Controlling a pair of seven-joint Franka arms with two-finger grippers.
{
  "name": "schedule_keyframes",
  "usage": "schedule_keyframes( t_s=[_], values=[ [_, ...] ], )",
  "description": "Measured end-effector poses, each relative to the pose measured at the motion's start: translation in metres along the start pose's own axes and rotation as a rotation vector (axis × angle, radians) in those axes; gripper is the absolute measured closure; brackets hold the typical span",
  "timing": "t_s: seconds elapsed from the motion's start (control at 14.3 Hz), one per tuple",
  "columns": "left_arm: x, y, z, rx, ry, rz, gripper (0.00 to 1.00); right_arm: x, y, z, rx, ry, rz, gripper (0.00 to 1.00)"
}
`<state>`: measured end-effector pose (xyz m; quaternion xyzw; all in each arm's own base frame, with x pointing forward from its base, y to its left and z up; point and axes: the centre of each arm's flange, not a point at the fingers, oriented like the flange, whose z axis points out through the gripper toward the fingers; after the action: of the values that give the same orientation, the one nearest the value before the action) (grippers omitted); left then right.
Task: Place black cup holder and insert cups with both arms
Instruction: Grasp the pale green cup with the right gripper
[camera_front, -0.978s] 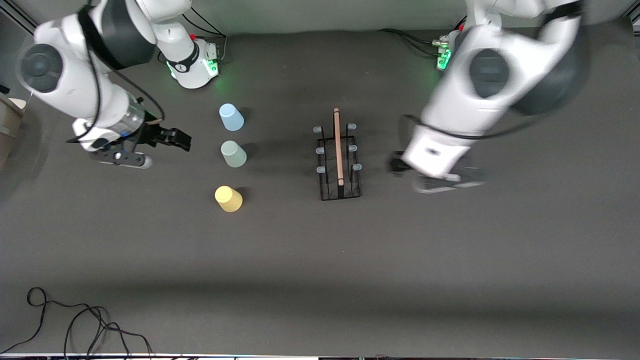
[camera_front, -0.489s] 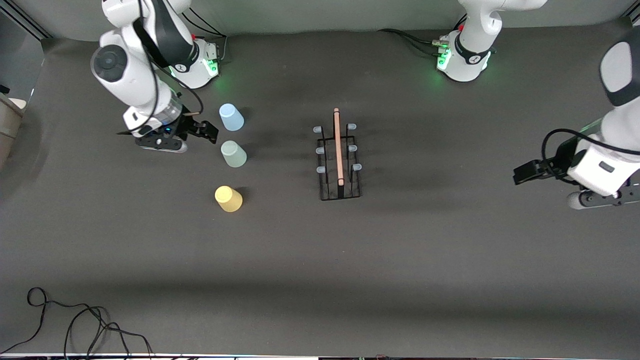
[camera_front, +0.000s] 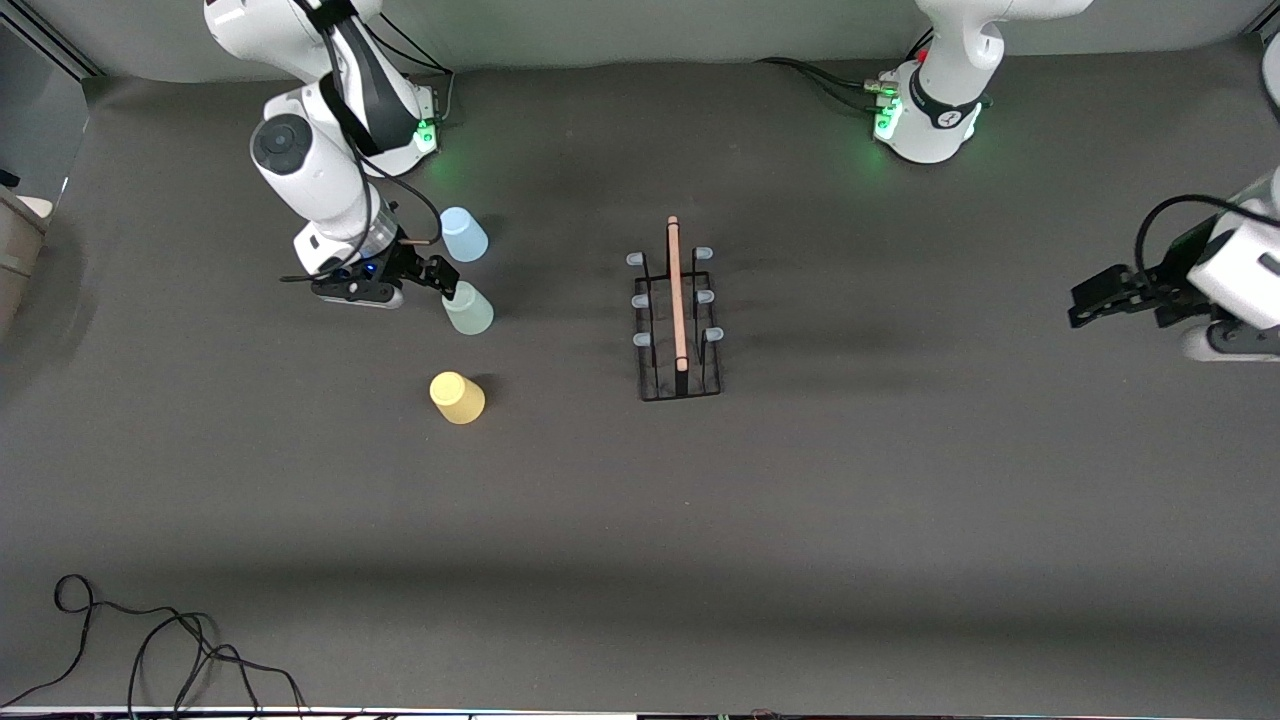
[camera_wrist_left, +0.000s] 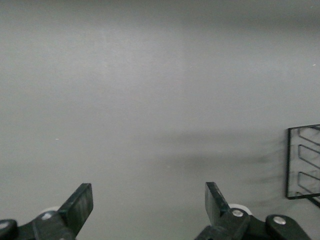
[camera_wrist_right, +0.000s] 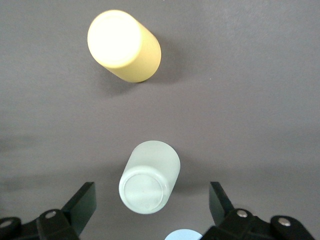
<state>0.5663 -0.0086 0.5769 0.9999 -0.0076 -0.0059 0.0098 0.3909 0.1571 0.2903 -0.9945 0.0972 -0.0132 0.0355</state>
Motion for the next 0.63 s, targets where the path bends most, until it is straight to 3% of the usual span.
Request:
schedule_keyframes(
  t_s=[0.63],
  values=[
    [-0.033, -0.002, 0.004, 0.022, -0.001, 0.020, 0.00, -0.016, -0.017, 0.073, -0.037, -0.023, 0.040, 0.00]
  ],
)
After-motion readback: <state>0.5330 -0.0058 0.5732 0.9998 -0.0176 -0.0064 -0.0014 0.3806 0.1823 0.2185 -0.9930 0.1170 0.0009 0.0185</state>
